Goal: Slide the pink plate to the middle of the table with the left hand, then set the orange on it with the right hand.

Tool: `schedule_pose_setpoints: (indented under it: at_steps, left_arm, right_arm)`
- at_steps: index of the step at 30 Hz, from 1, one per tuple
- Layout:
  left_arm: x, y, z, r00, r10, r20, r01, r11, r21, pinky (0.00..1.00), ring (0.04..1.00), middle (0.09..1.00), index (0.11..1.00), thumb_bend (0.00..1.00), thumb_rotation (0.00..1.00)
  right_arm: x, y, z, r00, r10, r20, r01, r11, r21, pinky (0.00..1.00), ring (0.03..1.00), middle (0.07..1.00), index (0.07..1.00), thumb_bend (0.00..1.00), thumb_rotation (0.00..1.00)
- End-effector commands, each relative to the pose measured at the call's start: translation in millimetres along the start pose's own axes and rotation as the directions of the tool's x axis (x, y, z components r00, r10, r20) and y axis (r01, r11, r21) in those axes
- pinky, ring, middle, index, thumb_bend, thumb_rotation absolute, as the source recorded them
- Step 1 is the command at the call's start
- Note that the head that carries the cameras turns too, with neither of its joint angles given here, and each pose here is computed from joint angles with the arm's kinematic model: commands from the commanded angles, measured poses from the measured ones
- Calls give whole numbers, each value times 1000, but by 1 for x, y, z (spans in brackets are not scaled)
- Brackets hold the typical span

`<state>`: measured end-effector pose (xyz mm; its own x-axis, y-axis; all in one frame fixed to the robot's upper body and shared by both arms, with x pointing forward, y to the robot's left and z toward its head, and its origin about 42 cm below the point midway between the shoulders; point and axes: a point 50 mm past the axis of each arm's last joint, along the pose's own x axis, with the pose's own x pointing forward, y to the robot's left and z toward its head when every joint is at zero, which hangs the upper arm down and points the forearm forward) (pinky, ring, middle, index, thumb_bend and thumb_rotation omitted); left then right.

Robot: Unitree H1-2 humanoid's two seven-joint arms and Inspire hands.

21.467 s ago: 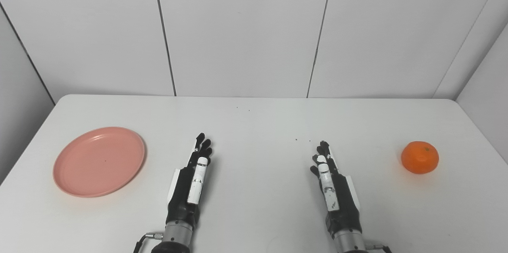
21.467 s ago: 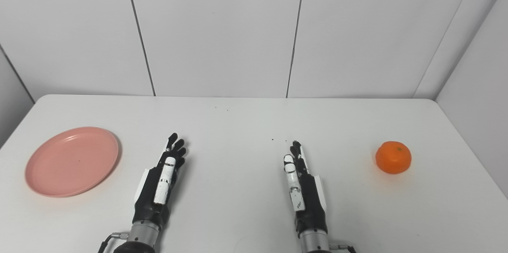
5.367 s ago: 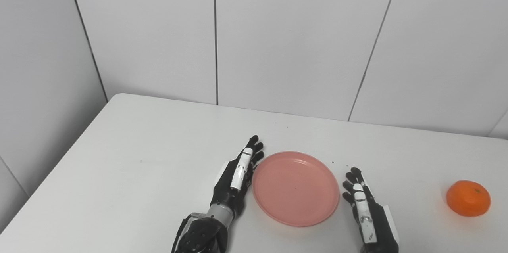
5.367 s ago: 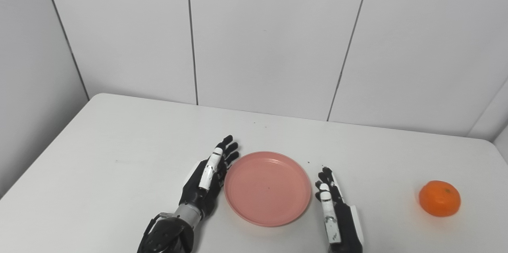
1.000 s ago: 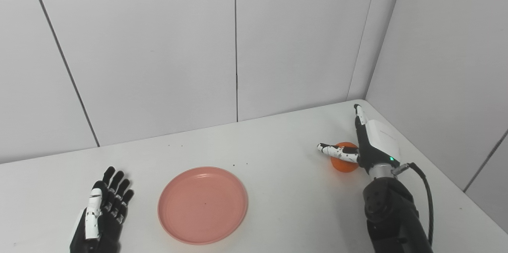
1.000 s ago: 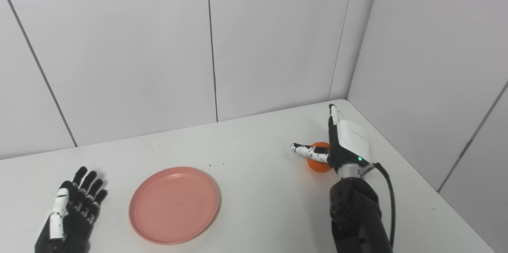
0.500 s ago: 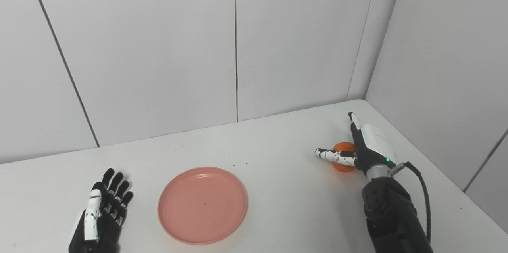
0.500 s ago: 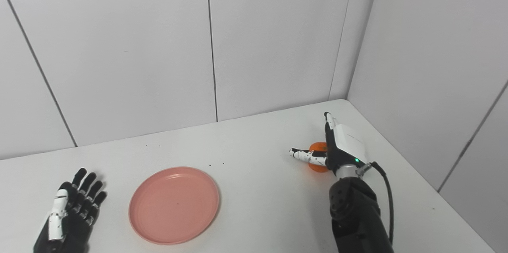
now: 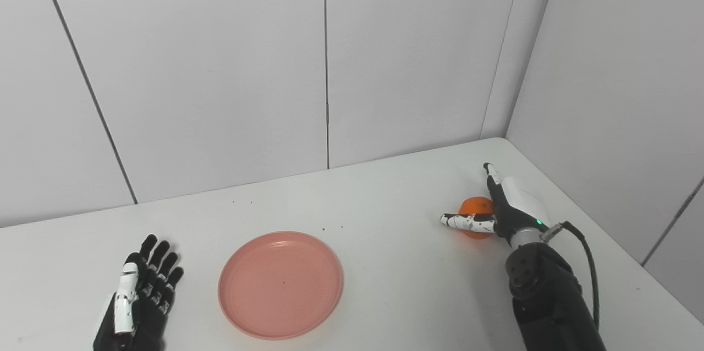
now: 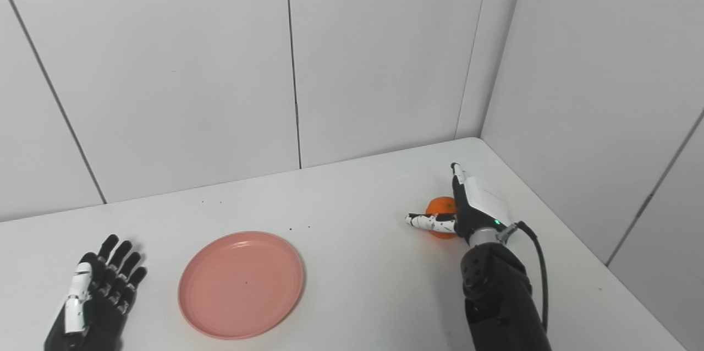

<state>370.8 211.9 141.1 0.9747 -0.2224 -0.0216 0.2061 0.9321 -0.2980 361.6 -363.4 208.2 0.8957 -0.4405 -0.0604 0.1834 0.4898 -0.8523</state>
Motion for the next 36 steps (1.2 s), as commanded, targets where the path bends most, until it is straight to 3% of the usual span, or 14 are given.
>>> schedule_pose_setpoints:
  at_steps: [1, 12, 16, 21, 28, 30, 32, 36]
  left_arm:
    - [-3, 9, -11, 998, 26, -52, -25, 1000, 1, 1000, 1000, 1000, 1000, 287, 1000]
    - [-1, 10, -9, 998, 27, -61, -28, 1000, -6, 1000, 998, 1000, 1000, 304, 1000]
    - [-2, 10, -9, 998, 22, -58, -22, 1000, -1, 1000, 999, 1000, 1000, 305, 1000]
    - [-2, 8, -9, 998, 29, -57, -30, 999, -14, 1000, 994, 996, 1000, 305, 1000]
    - [-3, 7, -8, 998, 33, -56, -33, 999, -4, 1000, 989, 991, 998, 302, 1000]
    - [-3, 7, -8, 998, 30, -57, -31, 1000, -6, 1000, 990, 992, 999, 300, 1000]
    - [-3, 7, -8, 998, 26, -56, -26, 1000, -6, 1000, 997, 998, 1000, 298, 1000]
    - [-4, 7, -8, 998, 33, -59, -33, 999, -7, 1000, 991, 993, 1000, 297, 1000]
  right_arm:
    - [9, -23, 8, 998, -64, 22, 64, 998, -21, 787, 918, 960, 973, 1000, 475]
    - [11, -26, 7, 999, -49, 11, 49, 999, -7, 756, 898, 939, 950, 1000, 387]
    - [11, -26, 7, 999, -37, 2, 37, 999, -22, 681, 842, 897, 929, 1000, 407]
    - [11, -26, 3, 1000, -20, -8, 20, 1000, -5, 721, 860, 901, 904, 1000, 385]
    - [12, -26, 1, 1000, 13, -15, -13, 1000, -2, 649, 780, 836, 873, 1000, 378]
    - [13, -25, 0, 999, 35, -19, -35, 999, -16, 598, 734, 788, 839, 1000, 385]
    - [14, -23, 0, 998, 48, -28, -49, 998, -37, 615, 721, 769, 807, 993, 386]
    - [17, -18, -2, 997, 70, -33, -72, 995, -66, 550, 620, 669, 680, 945, 312]
